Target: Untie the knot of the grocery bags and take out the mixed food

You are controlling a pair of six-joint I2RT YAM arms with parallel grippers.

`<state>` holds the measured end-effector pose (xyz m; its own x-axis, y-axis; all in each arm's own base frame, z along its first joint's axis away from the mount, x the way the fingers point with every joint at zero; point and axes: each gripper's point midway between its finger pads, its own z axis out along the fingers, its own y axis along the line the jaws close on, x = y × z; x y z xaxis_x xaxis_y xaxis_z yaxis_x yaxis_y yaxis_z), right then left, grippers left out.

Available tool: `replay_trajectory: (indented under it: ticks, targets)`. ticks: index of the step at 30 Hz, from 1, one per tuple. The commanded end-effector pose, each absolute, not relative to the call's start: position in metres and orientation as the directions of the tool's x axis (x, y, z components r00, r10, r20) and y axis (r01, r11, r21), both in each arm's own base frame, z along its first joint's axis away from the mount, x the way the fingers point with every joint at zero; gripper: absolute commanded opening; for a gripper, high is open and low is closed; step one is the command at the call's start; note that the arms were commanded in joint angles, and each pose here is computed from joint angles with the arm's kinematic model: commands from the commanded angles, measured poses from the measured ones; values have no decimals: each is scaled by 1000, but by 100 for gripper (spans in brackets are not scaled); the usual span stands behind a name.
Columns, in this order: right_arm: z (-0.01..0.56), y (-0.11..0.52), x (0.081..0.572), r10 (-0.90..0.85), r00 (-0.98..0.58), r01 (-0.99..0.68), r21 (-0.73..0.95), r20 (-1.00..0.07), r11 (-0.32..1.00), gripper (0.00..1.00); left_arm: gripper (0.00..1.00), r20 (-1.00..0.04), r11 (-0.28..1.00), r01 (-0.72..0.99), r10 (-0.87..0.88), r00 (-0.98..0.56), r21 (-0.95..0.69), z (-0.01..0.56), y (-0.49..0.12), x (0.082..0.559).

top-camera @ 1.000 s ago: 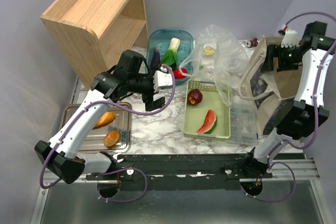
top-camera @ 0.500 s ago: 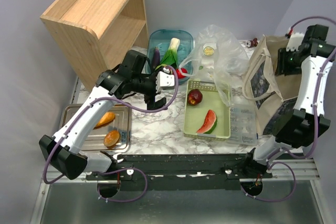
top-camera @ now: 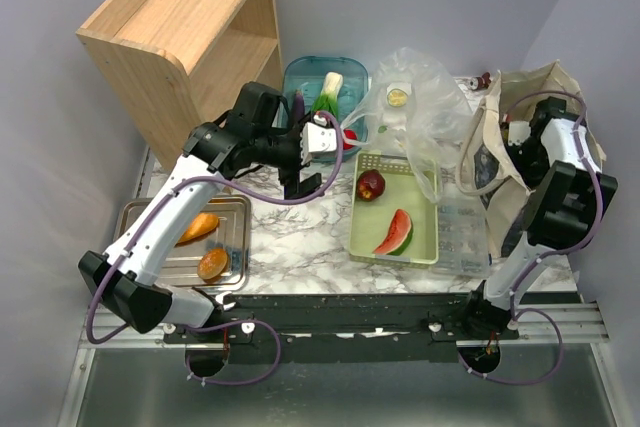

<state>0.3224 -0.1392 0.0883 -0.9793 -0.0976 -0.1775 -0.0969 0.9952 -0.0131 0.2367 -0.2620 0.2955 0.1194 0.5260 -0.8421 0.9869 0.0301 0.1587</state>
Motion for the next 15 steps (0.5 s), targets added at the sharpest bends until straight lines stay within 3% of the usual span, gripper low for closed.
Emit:
replay_trajectory:
  ticks: [1,4,5,8,11,15]
  targets:
    - [36,-158,314,-160,-984,-154,-72,-76,985,99,95,-833,53,984,541,112,167,302,-261,244]
    - [20,-163,313,-170,-984,-166,-85,-51,983,89,95,-828,67,983,550,107,172,303,-260,248]
    - [19,-163,314,-170,-984,-165,-81,-55,983,80,95,-829,69,983,549,106,171,304,-261,248]
    - [32,-157,323,-169,-981,-164,-53,-98,985,46,95,-830,76,983,549,98,166,307,-261,249]
    - [65,-152,334,-169,-969,-164,-40,-183,986,3,95,-833,82,982,545,98,169,310,-262,251]
    - [130,-146,352,-167,-924,-156,-60,-344,986,1,95,-837,88,981,538,97,171,314,-264,254]
